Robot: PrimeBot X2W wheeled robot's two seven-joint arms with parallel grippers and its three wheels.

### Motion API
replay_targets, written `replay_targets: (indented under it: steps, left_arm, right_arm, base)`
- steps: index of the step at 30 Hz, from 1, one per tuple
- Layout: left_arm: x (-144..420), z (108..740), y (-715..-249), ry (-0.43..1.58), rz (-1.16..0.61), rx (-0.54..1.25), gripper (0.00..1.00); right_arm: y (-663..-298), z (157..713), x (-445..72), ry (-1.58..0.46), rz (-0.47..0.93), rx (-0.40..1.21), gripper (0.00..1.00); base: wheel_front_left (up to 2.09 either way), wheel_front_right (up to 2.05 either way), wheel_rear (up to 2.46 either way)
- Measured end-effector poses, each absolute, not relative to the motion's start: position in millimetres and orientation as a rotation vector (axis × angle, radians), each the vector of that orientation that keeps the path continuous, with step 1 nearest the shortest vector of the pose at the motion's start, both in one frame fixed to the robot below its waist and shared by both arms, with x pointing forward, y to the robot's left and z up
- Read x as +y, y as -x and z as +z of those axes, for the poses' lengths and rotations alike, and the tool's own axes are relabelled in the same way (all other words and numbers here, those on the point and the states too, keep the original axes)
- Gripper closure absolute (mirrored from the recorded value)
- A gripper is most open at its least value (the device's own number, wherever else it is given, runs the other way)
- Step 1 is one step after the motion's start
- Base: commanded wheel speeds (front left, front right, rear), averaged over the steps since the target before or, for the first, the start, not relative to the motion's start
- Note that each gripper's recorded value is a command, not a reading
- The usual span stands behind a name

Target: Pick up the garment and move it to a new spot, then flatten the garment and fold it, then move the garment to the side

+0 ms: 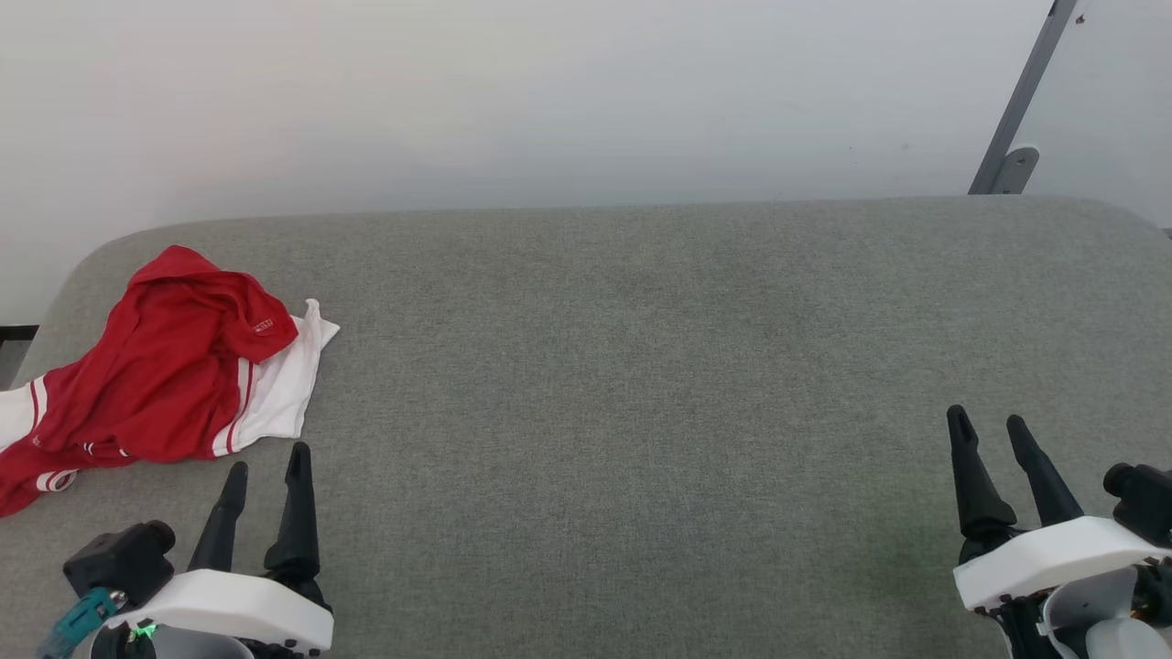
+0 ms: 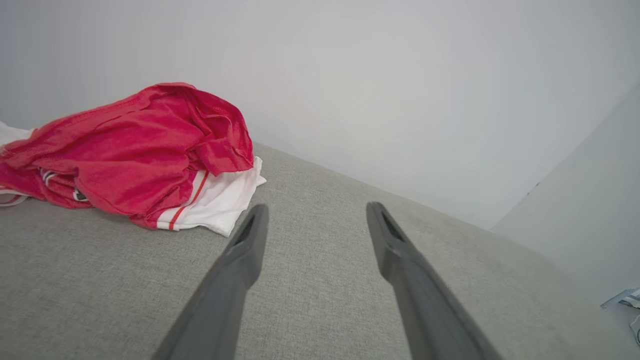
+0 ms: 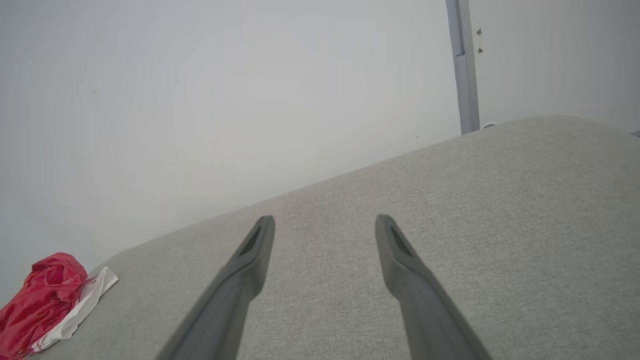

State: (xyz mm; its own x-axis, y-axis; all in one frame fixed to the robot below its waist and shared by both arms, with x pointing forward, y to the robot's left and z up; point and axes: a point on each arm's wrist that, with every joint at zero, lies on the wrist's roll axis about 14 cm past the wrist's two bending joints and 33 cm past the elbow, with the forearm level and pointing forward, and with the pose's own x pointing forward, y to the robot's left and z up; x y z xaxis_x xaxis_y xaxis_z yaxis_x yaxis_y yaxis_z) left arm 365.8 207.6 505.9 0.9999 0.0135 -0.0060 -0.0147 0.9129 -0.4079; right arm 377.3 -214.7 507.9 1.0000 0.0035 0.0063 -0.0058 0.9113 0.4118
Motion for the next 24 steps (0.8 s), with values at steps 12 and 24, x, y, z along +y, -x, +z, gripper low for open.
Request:
replay_targets:
  steps: [12,24]
  left_arm:
    - [203,515,-364,0.307,-0.018,-0.044,0.00]
    - [198,518,-360,0.201,-0.048,-0.069,0.00]
  right_arm:
    - [-377,511,-215,-0.306,0.019,-0.018,0.00]
    - [-377,516,-214,-0.196,0.038,-0.037,0.00]
  base:
    - [0.00,0.00,0.00]
    - [0.00,0.00,0.00]
